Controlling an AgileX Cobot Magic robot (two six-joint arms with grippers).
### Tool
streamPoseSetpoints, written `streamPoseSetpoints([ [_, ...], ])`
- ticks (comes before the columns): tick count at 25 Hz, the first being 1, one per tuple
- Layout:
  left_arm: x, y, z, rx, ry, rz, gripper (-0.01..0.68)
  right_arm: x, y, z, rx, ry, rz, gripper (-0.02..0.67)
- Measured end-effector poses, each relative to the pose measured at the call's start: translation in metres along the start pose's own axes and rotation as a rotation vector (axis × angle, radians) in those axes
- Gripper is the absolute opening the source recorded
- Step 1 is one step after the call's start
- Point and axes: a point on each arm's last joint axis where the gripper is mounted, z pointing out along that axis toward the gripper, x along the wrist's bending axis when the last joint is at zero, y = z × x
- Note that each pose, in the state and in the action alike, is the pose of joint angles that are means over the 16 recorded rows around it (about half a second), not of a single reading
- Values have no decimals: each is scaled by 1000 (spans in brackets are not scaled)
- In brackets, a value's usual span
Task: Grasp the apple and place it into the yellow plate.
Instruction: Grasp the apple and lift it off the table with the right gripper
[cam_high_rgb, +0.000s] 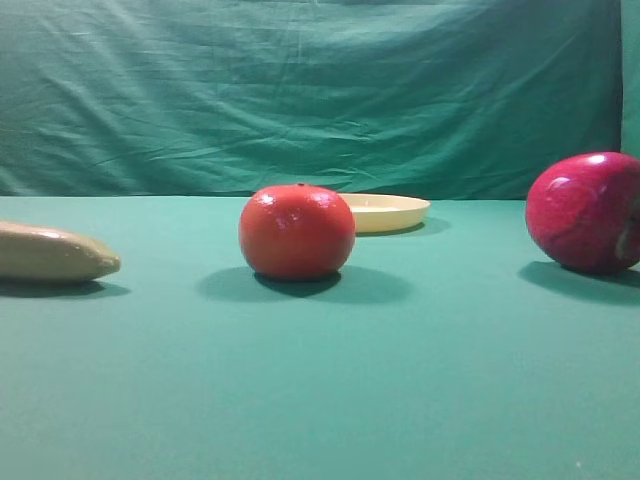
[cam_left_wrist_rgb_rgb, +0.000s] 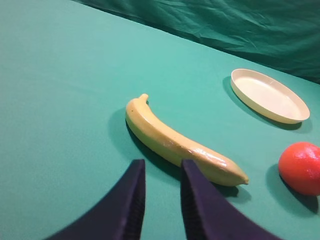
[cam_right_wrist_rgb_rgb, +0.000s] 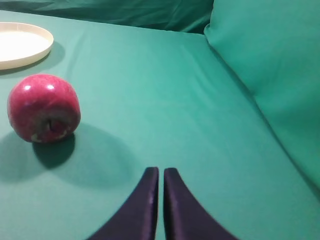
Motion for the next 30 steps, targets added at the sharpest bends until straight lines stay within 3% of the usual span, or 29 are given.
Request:
streamPoseSetpoints([
  [30,0,0,0,0,0,0,157,-1,3,0,-40,-14,-42,0],
])
